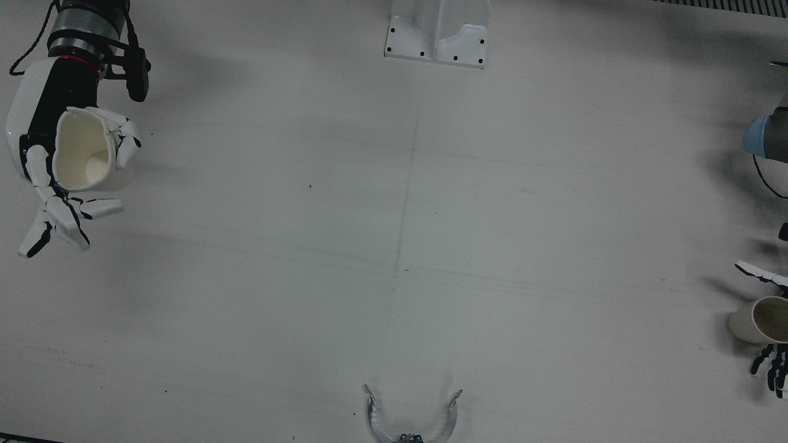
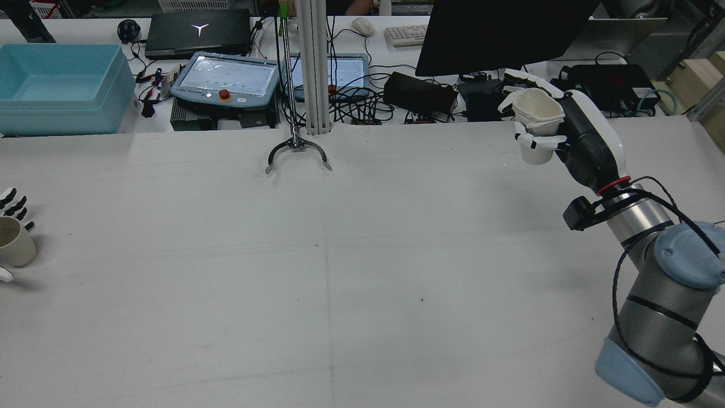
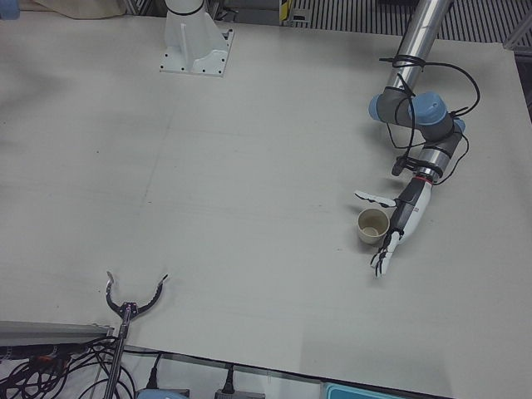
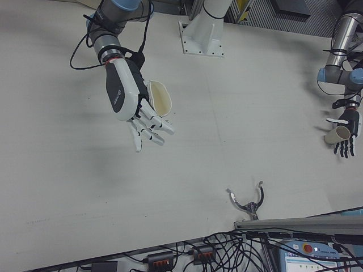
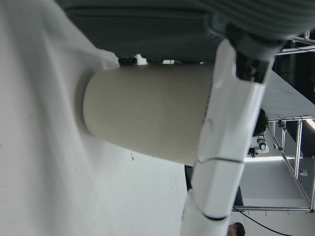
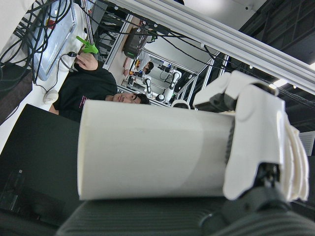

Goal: Pour water
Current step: 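Lower the left hand's cup onto the table and hold the right cup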

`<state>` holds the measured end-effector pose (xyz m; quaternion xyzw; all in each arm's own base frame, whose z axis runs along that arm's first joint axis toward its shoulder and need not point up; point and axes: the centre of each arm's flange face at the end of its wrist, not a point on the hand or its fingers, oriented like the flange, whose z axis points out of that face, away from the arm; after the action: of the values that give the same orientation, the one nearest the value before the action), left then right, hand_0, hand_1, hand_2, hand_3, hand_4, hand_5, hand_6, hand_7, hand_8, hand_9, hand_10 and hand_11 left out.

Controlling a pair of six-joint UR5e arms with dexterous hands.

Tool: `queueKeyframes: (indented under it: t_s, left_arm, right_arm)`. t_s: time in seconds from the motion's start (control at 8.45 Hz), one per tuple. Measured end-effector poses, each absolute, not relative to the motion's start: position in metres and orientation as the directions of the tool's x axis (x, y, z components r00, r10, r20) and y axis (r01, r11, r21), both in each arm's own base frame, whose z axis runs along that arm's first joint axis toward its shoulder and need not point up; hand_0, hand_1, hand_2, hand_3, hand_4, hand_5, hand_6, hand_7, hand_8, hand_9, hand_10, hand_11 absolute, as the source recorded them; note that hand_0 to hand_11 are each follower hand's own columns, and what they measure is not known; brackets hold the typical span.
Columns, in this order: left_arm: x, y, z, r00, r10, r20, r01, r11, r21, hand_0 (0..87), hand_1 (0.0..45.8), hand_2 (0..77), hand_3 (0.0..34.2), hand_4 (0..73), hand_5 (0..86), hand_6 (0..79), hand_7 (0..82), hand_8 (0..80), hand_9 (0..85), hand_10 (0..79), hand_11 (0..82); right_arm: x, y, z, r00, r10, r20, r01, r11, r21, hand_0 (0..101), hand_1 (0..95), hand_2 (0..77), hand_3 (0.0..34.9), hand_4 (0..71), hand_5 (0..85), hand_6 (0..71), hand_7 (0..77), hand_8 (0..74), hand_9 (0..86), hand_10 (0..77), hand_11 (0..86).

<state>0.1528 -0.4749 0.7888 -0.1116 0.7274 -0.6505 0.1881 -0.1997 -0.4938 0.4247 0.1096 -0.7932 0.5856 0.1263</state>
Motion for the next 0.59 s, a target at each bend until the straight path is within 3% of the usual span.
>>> queueKeyframes:
  t_s: [0.24,0.36,0.47,0.59]
  left_arm:
    - [0.143,-0.475,0.795,-0.911,-0.392,-0.129,0.088,0.121,-0.989,80.2,22.4,1.1,4.5,1.1,0.0,0.0,0.0,0.0,0.5,4.9,9.8]
    - [0.134,-0.477,0.797,-0.918,-0.376,-0.13,0.092,0.118,-0.989,80.1,22.4,1.1,0.6,1.1,0.0,0.0,0.0,0.0,0.5,1.1,3.8]
    - [0.126,-0.478,0.8,-0.923,-0.363,-0.132,0.097,0.115,-0.989,80.1,22.4,1.1,0.6,1.1,0.0,0.0,0.0,0.0,0.5,4.4,8.7]
    - [0.118,-0.48,0.801,-0.929,-0.346,-0.133,0.099,0.114,-0.989,80.0,22.4,1.1,0.0,3.8,0.0,0.5,0.0,0.0,0.5,2.7,8.2]
  right_arm:
    - [-0.193,-0.496,0.422,-0.945,-0.037,0.326,-0.322,0.291,-0.901,57,31.1,50.2,0.6,13.6,14.2,38.7,39.8,15.3,19.1,0.0,1.1]
    - [-0.185,-0.499,0.422,-0.943,-0.043,0.329,-0.327,0.292,-0.899,57,31.1,50.2,0.5,10.9,14.2,38.7,39.8,16.9,18.5,0.0,1.1]
    - [-0.179,-0.501,0.423,-0.942,-0.046,0.334,-0.332,0.292,-0.897,57,31.1,50.2,0.5,12.5,14.2,38.7,39.8,16.9,18.5,0.0,1.1]
    - [-0.173,-0.502,0.428,-0.939,-0.049,0.341,-0.34,0.284,-0.896,57,31.1,50.2,0.6,13.1,14.2,38.7,39.8,16.9,18.5,0.0,1.1]
